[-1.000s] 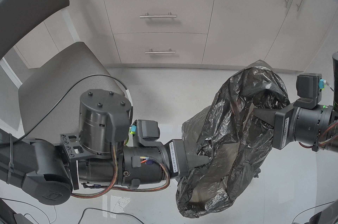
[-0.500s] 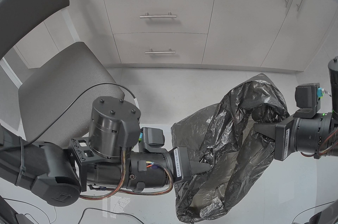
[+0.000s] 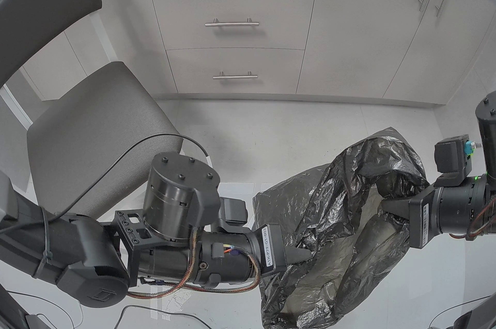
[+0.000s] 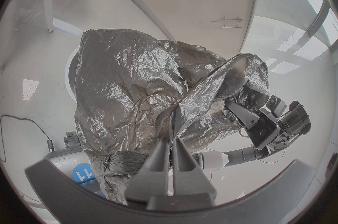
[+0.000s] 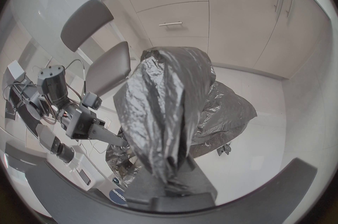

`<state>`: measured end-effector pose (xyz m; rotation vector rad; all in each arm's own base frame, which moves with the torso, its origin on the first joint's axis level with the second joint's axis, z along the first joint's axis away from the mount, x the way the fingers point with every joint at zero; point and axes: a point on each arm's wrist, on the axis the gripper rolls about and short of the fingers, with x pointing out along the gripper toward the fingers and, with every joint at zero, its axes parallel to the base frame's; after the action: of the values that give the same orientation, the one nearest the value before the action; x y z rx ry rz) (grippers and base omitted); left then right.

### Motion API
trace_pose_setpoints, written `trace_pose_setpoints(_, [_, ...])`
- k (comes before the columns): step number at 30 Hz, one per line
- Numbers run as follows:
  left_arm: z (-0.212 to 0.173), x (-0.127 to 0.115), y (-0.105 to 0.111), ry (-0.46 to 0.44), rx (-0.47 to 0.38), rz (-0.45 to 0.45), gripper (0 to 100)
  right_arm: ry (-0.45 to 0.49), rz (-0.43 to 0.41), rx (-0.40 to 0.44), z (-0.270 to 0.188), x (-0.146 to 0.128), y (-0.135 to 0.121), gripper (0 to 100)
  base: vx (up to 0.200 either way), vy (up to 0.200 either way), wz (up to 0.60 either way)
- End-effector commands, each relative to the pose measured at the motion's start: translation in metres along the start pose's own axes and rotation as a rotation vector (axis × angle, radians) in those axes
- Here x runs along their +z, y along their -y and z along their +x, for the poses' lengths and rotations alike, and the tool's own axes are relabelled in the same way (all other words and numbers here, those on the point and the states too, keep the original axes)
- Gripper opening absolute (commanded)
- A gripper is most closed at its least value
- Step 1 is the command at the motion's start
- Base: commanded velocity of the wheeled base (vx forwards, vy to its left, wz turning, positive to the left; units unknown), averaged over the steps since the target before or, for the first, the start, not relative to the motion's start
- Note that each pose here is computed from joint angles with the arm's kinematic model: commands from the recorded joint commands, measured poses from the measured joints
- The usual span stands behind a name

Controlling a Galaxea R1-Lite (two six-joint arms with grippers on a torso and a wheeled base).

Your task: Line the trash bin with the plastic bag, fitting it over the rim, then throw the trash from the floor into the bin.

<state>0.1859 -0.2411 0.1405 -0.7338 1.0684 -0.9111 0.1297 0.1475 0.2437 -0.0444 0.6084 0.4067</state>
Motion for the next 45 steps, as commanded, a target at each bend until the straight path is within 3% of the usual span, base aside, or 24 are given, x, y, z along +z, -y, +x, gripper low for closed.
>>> trace_pose_setpoints(1, [0.004, -0.001, -0.002, -0.01, 0.006, -0.006, 0, -0.008, -0.002, -0.003, -0.004, 0.005, 0.0, 0, 0.0, 0.0, 0.0])
trace_pose_setpoints(12, [0.007, -0.008, 0.006, -0.032, -0.014, -0.02, 0, -0.023, -0.003, -0.012, -0.025, 0.014, 0.006, 0, 0.0, 0.0, 0.0])
trace_pose_setpoints(20, [0.013, -0.01, 0.01, -0.035, -0.076, -0.064, 0, -0.084, -0.02, -0.047, -0.03, 0.01, 0.012, 0, 0.0, 0.0, 0.0])
trace_pose_setpoints(45, [0.04, -0.018, -0.018, -0.086, 0.0, -0.097, 0, -0.256, -0.068, -0.089, -0.004, -0.006, 0.011, 0, 0.0, 0.0, 0.0])
